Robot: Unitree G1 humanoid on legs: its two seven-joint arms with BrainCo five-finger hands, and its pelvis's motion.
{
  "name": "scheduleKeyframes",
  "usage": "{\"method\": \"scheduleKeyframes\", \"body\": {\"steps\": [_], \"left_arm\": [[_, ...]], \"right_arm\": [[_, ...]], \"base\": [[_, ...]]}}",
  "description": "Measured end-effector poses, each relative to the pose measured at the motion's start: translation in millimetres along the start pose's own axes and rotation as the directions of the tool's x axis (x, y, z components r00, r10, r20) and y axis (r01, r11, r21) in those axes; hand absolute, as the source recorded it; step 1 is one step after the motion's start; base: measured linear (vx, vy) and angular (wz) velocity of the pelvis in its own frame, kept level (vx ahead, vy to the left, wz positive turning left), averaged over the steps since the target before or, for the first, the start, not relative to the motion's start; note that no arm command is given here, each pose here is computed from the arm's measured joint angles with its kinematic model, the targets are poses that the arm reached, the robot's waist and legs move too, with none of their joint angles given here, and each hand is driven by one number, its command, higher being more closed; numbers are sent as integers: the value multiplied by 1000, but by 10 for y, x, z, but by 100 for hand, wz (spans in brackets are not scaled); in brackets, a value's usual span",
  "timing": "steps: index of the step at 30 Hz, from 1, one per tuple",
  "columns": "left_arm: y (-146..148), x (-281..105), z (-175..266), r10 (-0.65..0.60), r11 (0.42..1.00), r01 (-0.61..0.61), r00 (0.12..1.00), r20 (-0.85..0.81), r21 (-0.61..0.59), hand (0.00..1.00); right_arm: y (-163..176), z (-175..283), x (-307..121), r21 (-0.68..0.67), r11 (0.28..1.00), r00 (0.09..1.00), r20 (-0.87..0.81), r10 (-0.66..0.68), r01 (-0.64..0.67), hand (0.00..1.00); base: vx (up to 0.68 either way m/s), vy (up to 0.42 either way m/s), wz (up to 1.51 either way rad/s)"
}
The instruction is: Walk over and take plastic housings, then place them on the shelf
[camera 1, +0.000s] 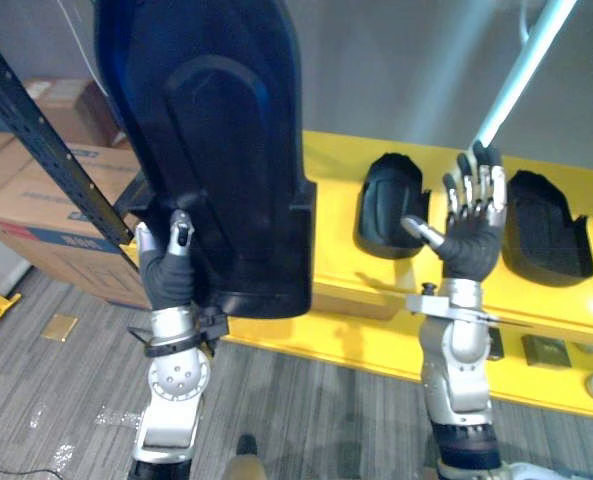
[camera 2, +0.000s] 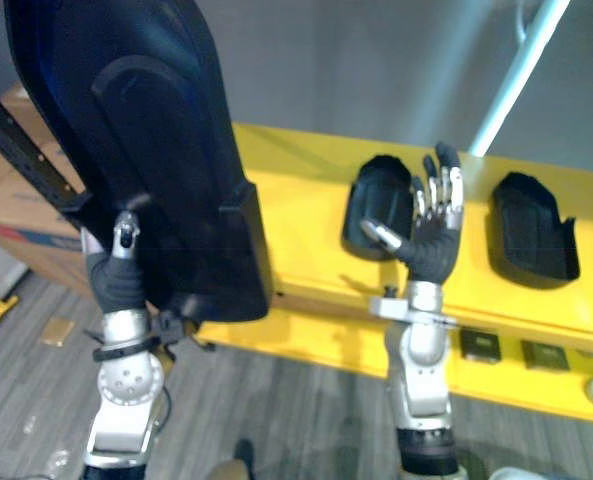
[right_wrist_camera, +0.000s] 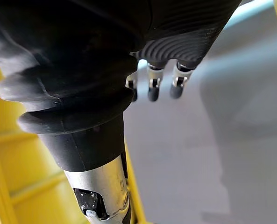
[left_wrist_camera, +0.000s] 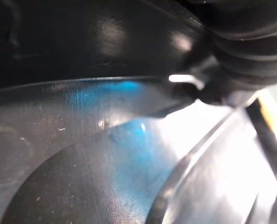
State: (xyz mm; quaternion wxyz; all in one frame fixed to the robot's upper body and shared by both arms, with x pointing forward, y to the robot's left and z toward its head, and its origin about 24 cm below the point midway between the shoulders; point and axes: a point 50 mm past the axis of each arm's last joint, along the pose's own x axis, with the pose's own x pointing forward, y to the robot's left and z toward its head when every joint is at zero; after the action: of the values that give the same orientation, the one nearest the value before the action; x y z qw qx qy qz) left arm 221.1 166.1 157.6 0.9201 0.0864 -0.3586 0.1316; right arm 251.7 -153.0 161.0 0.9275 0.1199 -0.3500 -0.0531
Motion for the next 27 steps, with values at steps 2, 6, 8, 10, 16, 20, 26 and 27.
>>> {"method": "scheduleKeyframes", "body": {"steps": [2, 6, 8, 10, 16, 20, 26, 27], "left_arm": [[17, -5, -39, -1, 1000, 1, 1000, -19, 7, 100], [-23, 5, -25, -37, 999, 37, 999, -5, 3, 100], [40, 27, -31, -23, 999, 23, 1000, 1, 29, 100], [70, 77, -58, -20, 998, 20, 1000, 9, 65, 100], [137, 34, -104, 63, 994, -61, 998, -23, 94, 100], [207, -23, -166, 135, 986, -125, 987, -86, 110, 100], [319, 6, -286, 191, 962, -158, 972, -136, 222, 100], [390, 50, -314, 231, 945, -191, 964, -130, 266, 100]], "right_arm": [[-15, -1, -8, -2, 1000, 1000, -2, -7, 7, 0], [-91, -67, -158, -24, 999, 997, -65, -41, 40, 0], [-13, -83, -166, -15, 999, 997, -69, -30, 29, 0], [60, -105, -203, -16, 1000, 997, -82, -13, 12, 0], [35, -130, -268, -37, 999, 994, -109, 5, -9, 0], [-51, -151, -318, -64, 998, 990, -139, -2, -7, 0], [-168, -190, -412, -100, 995, 980, -191, -45, 26, 0], [-169, -184, -416, -100, 995, 981, -191, -45, 26, 0]], "base": [[-96, 293, -52], [-109, 321, -89], [-109, 297, -130], [-36, 202, -69], [58, 16, -4], [108, -84, 3], [93, -42, 21], [75, -14, 5]]}}
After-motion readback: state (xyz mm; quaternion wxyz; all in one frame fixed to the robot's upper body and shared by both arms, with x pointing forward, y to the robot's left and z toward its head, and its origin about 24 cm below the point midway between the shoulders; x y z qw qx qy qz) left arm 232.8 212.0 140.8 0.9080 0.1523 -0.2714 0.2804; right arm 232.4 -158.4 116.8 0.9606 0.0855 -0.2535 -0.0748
